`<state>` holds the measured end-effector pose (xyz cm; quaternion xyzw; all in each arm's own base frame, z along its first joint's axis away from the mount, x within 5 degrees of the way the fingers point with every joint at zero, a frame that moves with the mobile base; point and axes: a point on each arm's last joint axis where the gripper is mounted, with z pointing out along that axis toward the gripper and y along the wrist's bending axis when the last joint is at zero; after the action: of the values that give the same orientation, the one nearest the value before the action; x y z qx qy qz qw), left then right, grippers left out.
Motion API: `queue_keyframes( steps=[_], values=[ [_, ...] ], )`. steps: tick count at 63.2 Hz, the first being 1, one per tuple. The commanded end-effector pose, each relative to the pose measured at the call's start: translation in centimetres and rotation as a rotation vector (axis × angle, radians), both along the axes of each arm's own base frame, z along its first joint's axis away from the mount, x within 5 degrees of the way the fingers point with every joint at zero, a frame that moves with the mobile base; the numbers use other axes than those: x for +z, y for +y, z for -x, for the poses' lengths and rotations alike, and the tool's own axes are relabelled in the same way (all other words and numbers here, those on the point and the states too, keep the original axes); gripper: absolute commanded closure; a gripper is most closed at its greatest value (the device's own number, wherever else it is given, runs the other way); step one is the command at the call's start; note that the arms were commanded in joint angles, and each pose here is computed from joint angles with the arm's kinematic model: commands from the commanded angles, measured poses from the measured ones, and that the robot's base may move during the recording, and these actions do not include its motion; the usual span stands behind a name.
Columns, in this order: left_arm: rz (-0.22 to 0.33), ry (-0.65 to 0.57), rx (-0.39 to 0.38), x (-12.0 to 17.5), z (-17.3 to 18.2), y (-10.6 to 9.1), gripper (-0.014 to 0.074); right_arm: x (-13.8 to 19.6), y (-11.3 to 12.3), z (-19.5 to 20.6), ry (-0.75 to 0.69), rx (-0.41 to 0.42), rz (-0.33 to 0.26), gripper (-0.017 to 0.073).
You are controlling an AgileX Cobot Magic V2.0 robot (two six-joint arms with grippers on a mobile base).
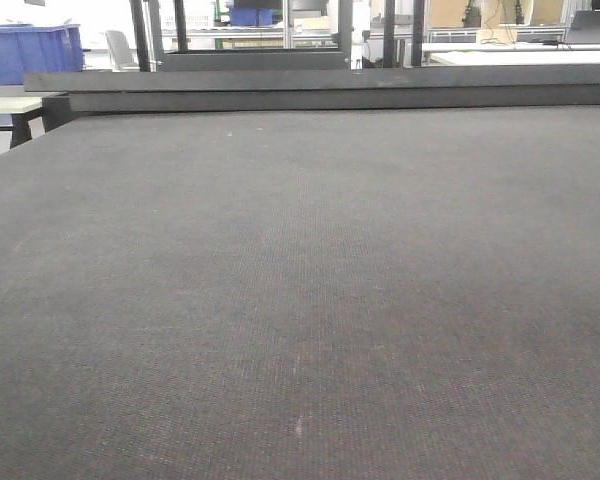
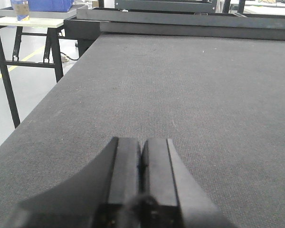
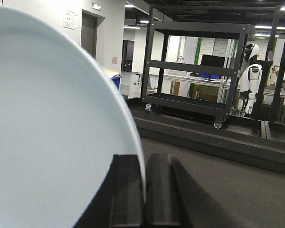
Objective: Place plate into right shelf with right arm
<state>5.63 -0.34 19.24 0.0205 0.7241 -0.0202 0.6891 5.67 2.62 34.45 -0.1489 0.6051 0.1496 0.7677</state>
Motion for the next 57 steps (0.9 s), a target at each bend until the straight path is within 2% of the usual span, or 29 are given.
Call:
queue_keyframes(
  steps=[1, 57],
  values=[
    [0.013, -0.081, 0.006, 0.48, -0.01, 0.04, 0.0640, 1.73, -0.07, 0.29, -0.106, 0.004, -0.041, 0.0505],
    [0.013, -0.081, 0.006, 0.48, -0.01, 0.04, 0.0640, 1.73, -0.07, 0.29, -0.106, 0.004, -0.041, 0.0505]
  ],
)
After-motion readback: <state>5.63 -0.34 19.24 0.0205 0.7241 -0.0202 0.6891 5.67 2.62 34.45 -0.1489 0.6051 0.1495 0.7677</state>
